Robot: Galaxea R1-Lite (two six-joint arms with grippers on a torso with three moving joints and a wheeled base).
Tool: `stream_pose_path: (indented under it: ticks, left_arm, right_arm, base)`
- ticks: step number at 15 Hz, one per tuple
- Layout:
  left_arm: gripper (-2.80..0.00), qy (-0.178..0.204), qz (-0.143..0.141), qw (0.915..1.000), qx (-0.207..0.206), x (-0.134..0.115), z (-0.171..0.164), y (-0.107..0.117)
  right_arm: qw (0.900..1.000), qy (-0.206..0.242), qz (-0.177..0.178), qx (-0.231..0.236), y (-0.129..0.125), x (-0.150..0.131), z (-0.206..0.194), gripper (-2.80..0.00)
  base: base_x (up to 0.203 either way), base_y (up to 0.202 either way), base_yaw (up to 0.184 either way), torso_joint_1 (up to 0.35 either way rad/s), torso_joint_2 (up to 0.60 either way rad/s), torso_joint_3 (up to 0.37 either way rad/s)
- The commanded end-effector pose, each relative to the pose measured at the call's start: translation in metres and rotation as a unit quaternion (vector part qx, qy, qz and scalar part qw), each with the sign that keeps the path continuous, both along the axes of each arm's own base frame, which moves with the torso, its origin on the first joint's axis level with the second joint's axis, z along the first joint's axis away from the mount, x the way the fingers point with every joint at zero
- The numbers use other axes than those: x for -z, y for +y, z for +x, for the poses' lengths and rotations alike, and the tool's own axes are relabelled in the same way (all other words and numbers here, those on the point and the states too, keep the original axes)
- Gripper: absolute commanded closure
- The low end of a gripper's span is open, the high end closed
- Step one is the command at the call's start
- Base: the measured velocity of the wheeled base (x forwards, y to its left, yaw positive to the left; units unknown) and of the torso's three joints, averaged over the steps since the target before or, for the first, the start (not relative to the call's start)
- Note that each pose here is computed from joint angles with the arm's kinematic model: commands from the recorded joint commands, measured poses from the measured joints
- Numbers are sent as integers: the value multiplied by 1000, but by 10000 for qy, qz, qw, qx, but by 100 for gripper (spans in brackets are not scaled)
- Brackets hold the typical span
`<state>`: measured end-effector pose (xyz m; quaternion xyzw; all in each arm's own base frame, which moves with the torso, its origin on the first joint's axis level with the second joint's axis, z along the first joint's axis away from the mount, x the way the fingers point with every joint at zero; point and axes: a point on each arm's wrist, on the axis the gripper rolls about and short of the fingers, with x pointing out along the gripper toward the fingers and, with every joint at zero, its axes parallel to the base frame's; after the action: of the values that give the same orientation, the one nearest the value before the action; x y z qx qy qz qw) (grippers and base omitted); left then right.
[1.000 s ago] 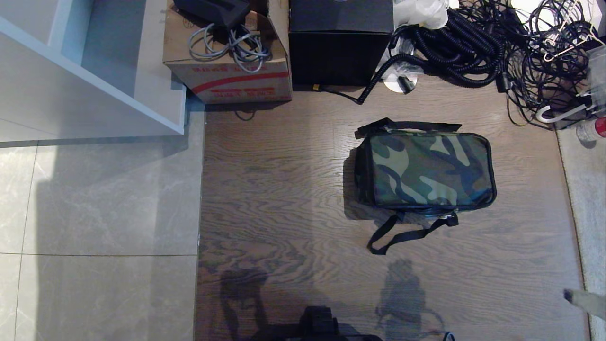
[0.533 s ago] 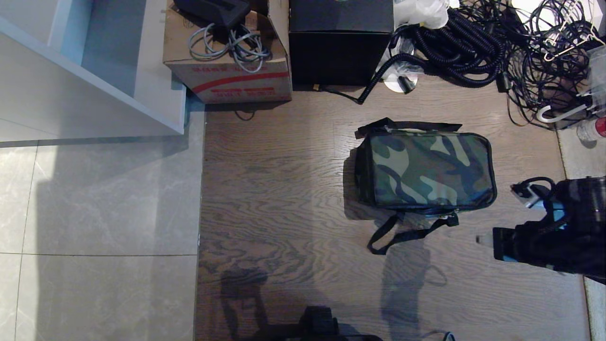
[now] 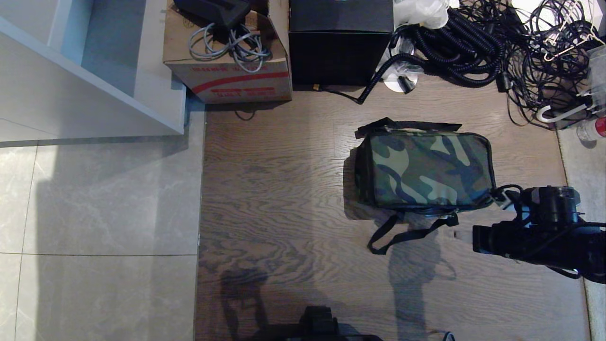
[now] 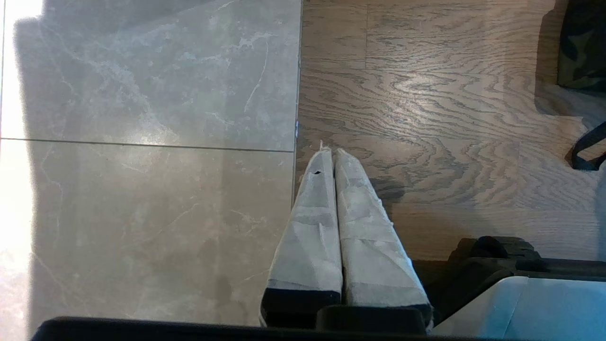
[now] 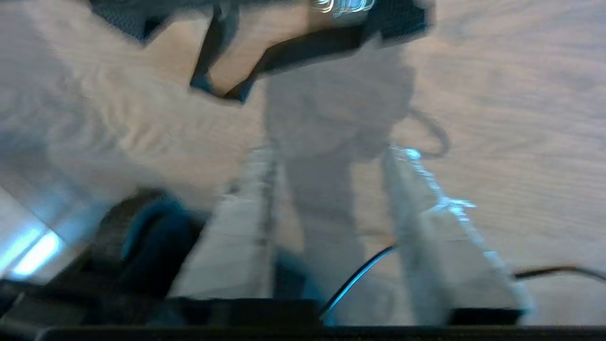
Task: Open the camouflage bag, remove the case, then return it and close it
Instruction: Open the top of the storage box
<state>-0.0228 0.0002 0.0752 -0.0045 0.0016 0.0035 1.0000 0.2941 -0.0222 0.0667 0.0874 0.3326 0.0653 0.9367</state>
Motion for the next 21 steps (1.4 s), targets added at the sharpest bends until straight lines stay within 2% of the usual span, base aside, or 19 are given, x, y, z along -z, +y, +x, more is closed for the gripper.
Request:
stream_pose_path:
  ticks: [1, 4, 9, 13, 18, 21]
  left_arm:
    - [0, -1, -1, 10000, -3, 0, 0, 0]
    - [0, -1, -1, 10000, -3, 0, 0, 0]
    - [0, -1, -1, 10000, -3, 0, 0, 0]
    - [0, -1, -1, 10000, -3, 0, 0, 0]
    - [0, -1, -1, 10000, -3, 0, 0, 0]
    - [0, -1, -1, 10000, -3, 0, 0, 0]
  right_arm:
    - [9998, 81, 147, -135, 0, 9, 4, -280]
    - [9989, -401, 184, -160, 0, 15, 15, -280]
    - [9970, -749, 145, -119, -3, 32, 30, -280]
    - [9927, -1161, 335, 6, -3, 34, 43, -280]
    - [9899, -1391, 267, 120, -4, 43, 52, -280]
    - [9903, -1351, 282, 160, -4, 44, 52, -280]
  base:
    - [0, 0, 0, 0, 0, 0]
    - [0, 0, 0, 0, 0, 0]
    - [0, 0, 0, 0, 0, 0]
    - [0, 0, 0, 0, 0, 0]
    - [0, 0, 0, 0, 0, 0]
    - [0, 0, 0, 0, 0, 0]
